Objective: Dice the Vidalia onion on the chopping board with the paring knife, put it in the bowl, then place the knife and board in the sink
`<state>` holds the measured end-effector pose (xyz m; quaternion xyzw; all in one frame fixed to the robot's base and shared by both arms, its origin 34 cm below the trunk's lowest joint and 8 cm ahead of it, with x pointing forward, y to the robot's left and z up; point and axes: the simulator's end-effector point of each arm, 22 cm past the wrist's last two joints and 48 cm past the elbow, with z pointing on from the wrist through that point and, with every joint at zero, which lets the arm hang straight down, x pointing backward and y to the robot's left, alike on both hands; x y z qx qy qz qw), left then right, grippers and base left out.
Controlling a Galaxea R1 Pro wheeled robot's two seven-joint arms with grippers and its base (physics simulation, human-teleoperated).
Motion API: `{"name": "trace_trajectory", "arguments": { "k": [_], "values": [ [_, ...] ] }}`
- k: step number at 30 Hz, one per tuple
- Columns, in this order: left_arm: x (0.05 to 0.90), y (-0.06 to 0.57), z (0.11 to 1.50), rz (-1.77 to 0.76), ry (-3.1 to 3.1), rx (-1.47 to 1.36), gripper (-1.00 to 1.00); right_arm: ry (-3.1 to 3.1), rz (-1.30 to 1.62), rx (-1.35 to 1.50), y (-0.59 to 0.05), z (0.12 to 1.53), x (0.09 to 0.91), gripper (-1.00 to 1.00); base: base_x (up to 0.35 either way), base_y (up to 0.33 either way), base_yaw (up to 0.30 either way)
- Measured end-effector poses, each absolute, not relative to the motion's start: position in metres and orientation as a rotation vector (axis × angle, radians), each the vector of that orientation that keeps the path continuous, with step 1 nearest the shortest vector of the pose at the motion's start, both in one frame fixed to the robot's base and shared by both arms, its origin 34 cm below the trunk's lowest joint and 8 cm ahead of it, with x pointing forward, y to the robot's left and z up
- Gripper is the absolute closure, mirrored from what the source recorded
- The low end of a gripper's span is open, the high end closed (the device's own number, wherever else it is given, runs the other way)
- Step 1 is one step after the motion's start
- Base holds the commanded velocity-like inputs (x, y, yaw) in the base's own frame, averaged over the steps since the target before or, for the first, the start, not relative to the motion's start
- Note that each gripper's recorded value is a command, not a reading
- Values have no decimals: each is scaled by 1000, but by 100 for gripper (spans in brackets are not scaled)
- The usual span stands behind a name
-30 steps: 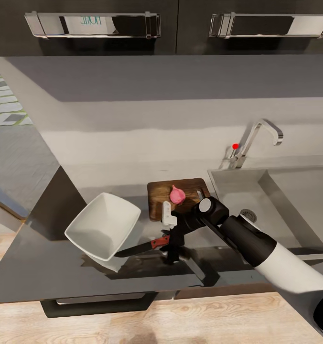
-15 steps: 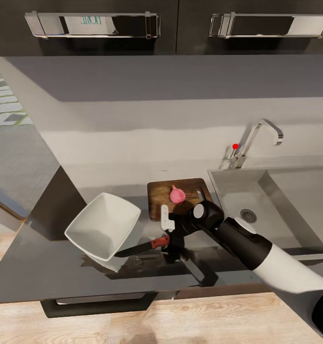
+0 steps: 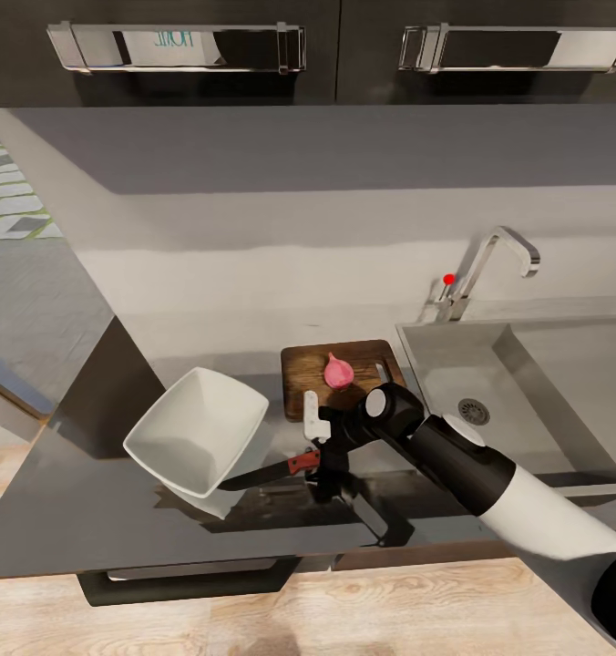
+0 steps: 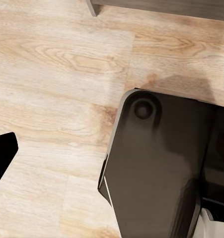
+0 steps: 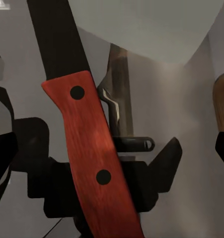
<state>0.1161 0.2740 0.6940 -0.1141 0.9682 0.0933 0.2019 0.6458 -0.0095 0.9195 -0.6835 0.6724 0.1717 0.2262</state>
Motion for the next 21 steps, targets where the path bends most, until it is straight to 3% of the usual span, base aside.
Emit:
{"name": "trace_trajectory", "arguments": {
  "k": [21],
  "values": [
    [110, 274, 694, 265, 2724, -318, -100, 1869, 500, -1886, -9, 909, 643, -100, 0, 0, 0]
  ]
}}
